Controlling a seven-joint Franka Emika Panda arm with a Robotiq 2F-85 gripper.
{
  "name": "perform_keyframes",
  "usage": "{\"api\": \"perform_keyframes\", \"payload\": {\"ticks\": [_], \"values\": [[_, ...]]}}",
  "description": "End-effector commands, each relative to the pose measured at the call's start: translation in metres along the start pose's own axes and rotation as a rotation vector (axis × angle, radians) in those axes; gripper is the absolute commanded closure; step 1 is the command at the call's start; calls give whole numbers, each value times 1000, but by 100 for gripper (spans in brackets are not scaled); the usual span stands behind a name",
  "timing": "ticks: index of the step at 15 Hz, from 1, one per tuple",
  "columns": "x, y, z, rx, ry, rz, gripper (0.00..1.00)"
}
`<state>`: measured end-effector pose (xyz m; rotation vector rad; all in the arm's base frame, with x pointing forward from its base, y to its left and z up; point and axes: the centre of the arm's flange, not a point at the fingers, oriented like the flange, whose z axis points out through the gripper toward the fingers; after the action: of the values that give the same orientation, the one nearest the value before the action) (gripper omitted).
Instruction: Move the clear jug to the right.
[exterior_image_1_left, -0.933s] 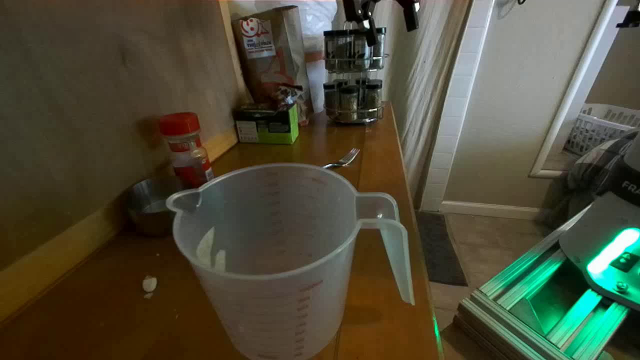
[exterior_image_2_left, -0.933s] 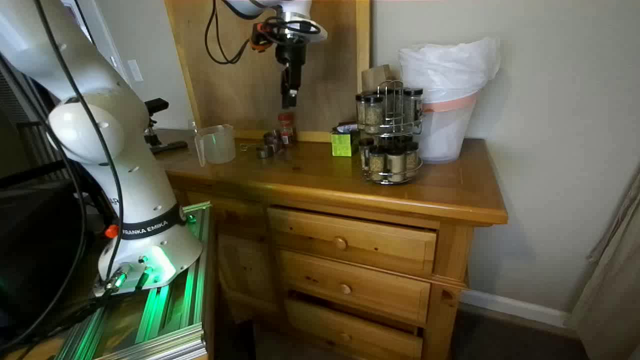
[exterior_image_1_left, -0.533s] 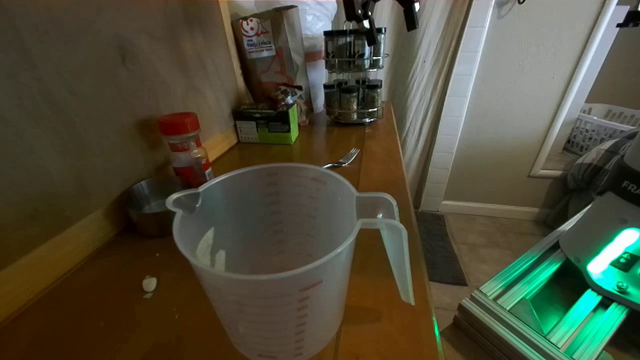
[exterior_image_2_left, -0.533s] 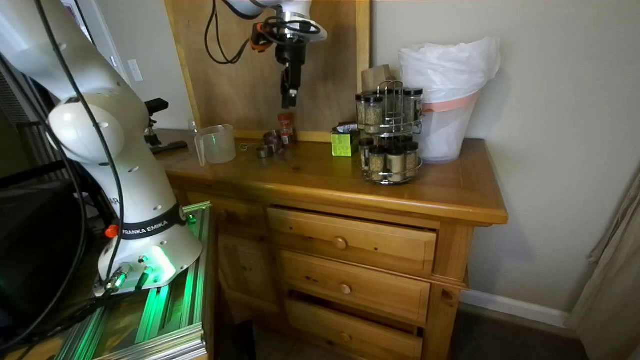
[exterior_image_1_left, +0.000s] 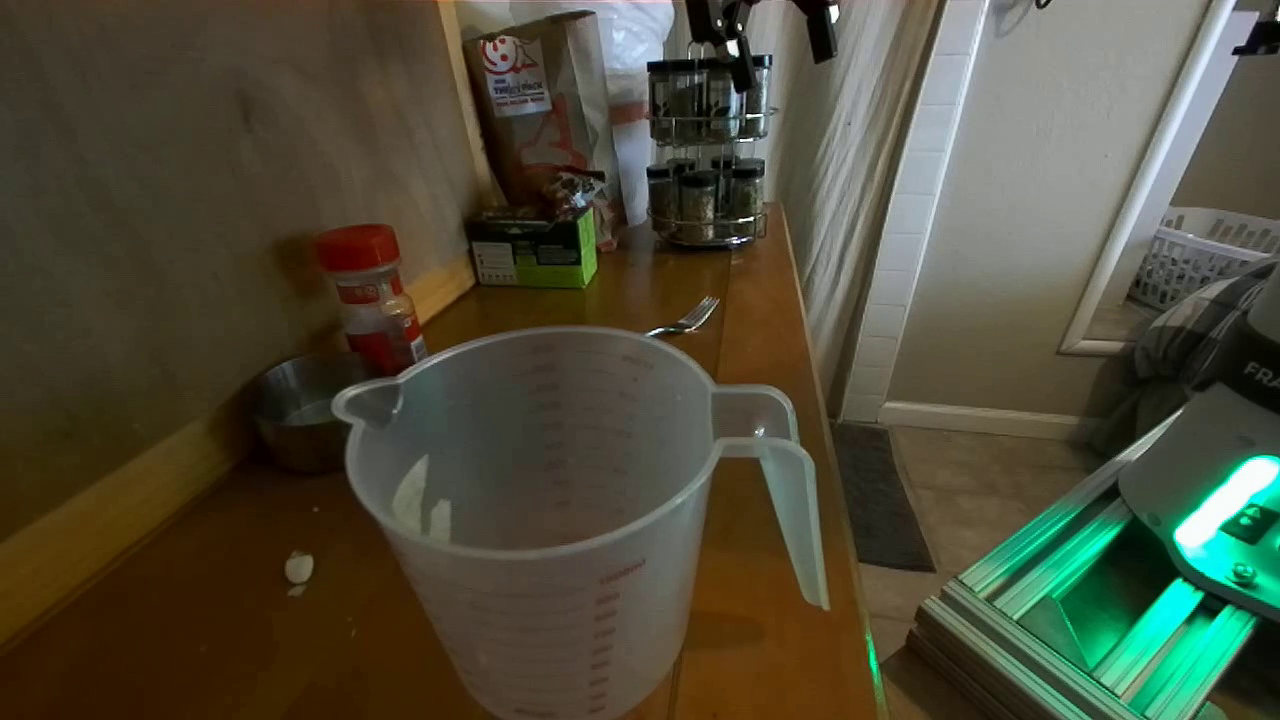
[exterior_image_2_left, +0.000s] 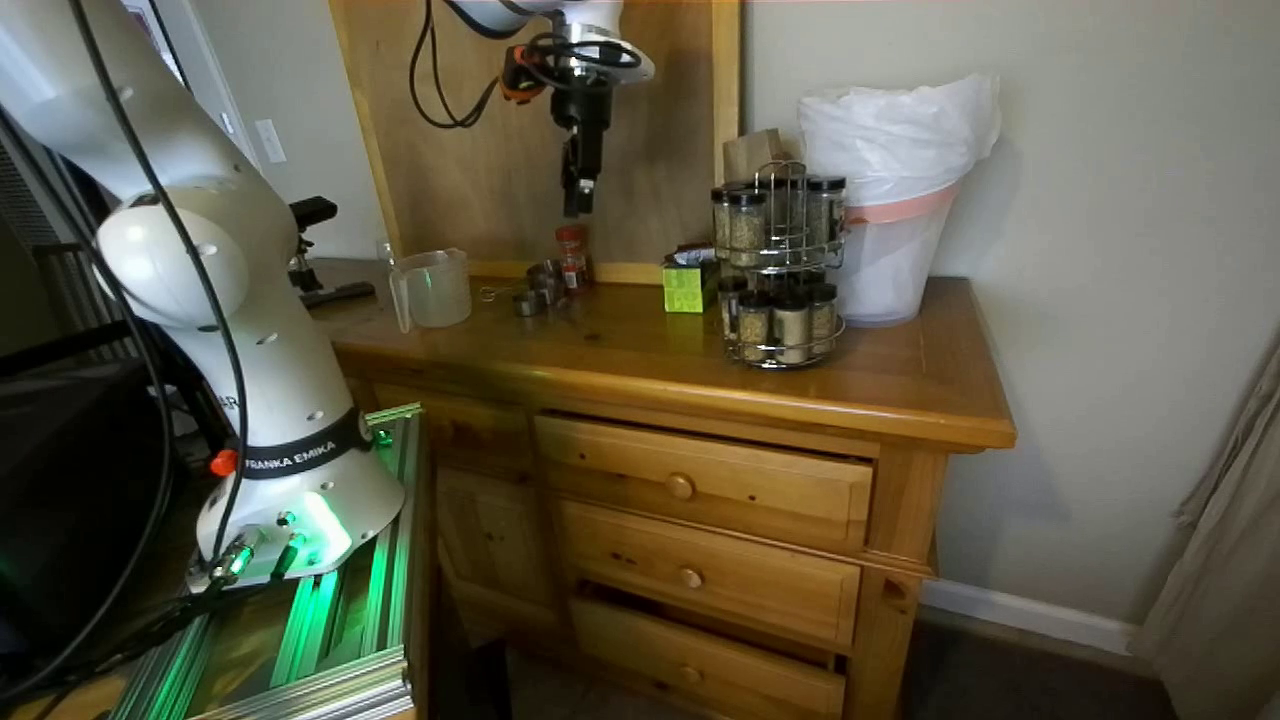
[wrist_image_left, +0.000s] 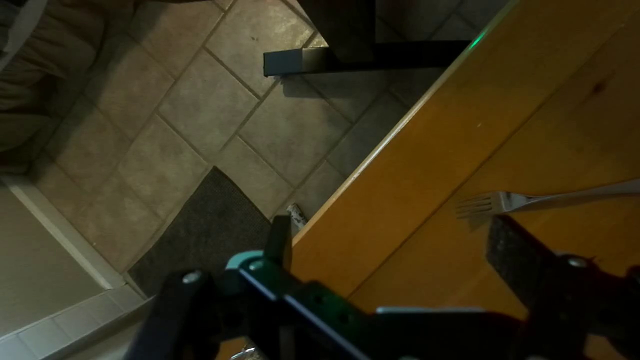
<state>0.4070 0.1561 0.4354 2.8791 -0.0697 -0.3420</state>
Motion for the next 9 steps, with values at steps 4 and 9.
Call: {"api": "perform_keyframes", "payload": {"ticks": [4, 9], "values": [[1, -31, 4, 3, 24, -81, 0], [-31, -123, 9, 66, 61, -351, 0]]}}
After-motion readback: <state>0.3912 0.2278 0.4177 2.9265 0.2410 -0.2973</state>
